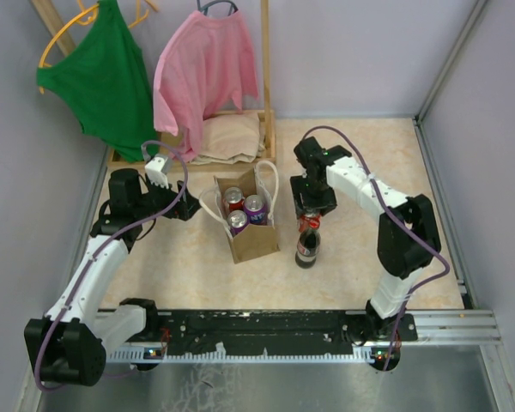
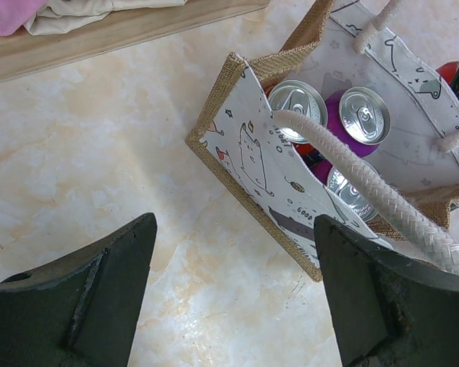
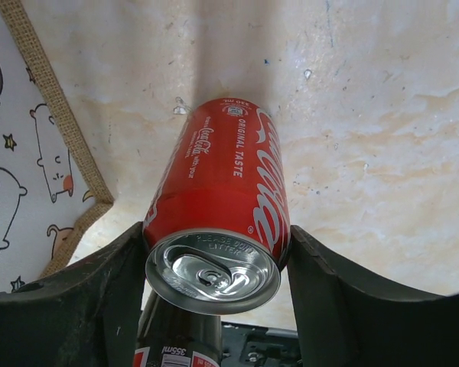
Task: Place the beverage into the canvas bag
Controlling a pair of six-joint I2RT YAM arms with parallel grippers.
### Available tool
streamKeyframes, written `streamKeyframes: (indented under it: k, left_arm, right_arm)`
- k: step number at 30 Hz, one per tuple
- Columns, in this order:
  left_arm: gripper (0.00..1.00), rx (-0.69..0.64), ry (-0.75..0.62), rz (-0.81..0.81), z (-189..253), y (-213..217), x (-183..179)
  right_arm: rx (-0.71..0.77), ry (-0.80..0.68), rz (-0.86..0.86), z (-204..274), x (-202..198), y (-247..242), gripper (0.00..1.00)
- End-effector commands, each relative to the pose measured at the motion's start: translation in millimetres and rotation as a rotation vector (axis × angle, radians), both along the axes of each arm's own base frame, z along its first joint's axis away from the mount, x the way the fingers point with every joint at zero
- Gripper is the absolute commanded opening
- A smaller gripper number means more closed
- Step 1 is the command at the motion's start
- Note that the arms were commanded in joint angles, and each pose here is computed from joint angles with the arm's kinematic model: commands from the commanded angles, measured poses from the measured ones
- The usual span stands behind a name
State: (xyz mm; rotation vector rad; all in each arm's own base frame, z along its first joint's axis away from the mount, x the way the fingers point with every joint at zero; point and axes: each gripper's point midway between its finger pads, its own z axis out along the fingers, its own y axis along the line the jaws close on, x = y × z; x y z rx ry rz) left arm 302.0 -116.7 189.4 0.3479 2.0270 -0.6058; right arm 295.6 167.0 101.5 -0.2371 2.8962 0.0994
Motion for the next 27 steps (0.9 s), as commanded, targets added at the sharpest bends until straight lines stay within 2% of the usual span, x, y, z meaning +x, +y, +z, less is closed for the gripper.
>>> streamKeyframes:
  k: [1, 8, 15, 18, 22, 27]
  left_arm:
    - [0.89, -0.005, -0.034, -0.002, 9, 1, 2]
    - [0.89, -0.006, -0.037, -0.002, 10, 1, 2]
    - [0.89, -0.009, -0.038, -0.001, 11, 1, 1]
    - [0.89, -0.009, -0.040, -0.002, 12, 0, 1]
    - [0.89, -0.009, -0.039, -0.002, 12, 1, 1]
    - [0.89, -0.009, -0.037, -0.006, 12, 0, 0]
  right_arm:
    - [0.016, -0.146, -0.009, 38, 30, 7, 0.00]
    - [0.010, -0.301, -0.018, 102, 61, 3, 0.00]
    - [0.034, -0.576, -0.004, 195, 101, 4, 0.00]
    - [0.140, -0.713, 0.026, 243, 110, 19, 0.00]
    - [0.328, -0.868, 0.112, 297, 104, 53, 0.00]
    - [0.478, -0.883, 0.261, 317, 79, 102, 0.00]
